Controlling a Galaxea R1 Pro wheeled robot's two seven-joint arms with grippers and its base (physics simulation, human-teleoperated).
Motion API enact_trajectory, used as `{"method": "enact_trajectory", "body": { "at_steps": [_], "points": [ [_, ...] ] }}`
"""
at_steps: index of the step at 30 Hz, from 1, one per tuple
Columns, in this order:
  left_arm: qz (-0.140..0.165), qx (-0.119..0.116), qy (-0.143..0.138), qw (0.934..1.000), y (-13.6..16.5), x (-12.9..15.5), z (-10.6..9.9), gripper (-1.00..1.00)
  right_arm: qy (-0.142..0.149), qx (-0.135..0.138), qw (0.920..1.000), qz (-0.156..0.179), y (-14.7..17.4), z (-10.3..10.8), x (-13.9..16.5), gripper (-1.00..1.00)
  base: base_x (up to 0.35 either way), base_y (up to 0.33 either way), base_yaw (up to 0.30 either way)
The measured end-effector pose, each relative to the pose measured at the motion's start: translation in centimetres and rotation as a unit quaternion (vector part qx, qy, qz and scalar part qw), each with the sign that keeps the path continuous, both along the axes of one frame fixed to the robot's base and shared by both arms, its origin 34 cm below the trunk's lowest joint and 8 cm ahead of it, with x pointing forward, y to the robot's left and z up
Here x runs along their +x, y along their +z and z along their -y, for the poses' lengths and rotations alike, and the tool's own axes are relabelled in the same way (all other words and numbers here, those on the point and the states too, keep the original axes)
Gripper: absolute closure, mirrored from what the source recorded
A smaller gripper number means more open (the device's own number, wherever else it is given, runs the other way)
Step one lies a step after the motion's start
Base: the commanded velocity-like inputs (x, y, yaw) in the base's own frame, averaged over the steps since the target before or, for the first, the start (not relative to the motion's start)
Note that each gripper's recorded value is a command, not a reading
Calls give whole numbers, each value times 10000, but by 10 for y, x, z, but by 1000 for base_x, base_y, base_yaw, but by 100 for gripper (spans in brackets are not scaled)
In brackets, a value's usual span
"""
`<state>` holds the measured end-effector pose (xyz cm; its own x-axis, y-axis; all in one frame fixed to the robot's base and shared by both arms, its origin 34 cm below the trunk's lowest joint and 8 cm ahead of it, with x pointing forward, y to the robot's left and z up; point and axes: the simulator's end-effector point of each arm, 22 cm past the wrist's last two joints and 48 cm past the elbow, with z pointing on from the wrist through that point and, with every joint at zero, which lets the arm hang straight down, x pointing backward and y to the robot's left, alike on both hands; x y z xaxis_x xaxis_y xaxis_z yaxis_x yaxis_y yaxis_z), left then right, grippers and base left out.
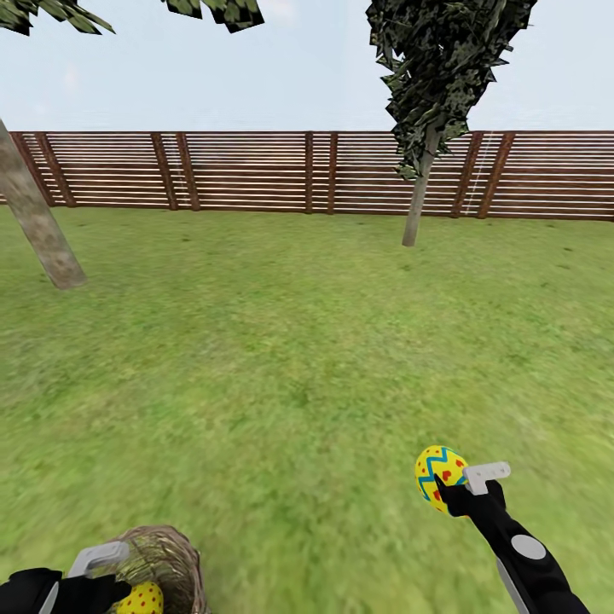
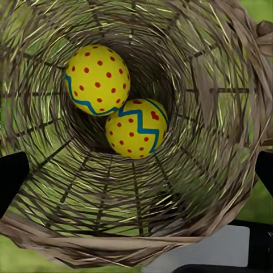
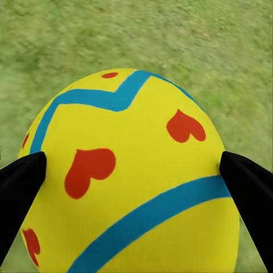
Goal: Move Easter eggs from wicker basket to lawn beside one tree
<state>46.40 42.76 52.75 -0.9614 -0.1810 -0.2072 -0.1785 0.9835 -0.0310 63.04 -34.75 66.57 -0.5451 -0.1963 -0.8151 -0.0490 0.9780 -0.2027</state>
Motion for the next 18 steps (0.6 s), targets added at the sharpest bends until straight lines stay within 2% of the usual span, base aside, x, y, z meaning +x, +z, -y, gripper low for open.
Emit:
{"method": "enact_trajectory", "body": {
  "at_steps": [13, 18],
  "points": [
    [-10, -3, 19, 10000, -18, -3, 0, -100, 18, 2, 10000, 2, -17, -1, -2, 100, 0, 1, 0],
    [5, -8, 33, 10000, -26, -3, 0, -100, 186, 17, 9998, -36, -30, -16, -3, 100, 0, 0, 0]
  ]
}}
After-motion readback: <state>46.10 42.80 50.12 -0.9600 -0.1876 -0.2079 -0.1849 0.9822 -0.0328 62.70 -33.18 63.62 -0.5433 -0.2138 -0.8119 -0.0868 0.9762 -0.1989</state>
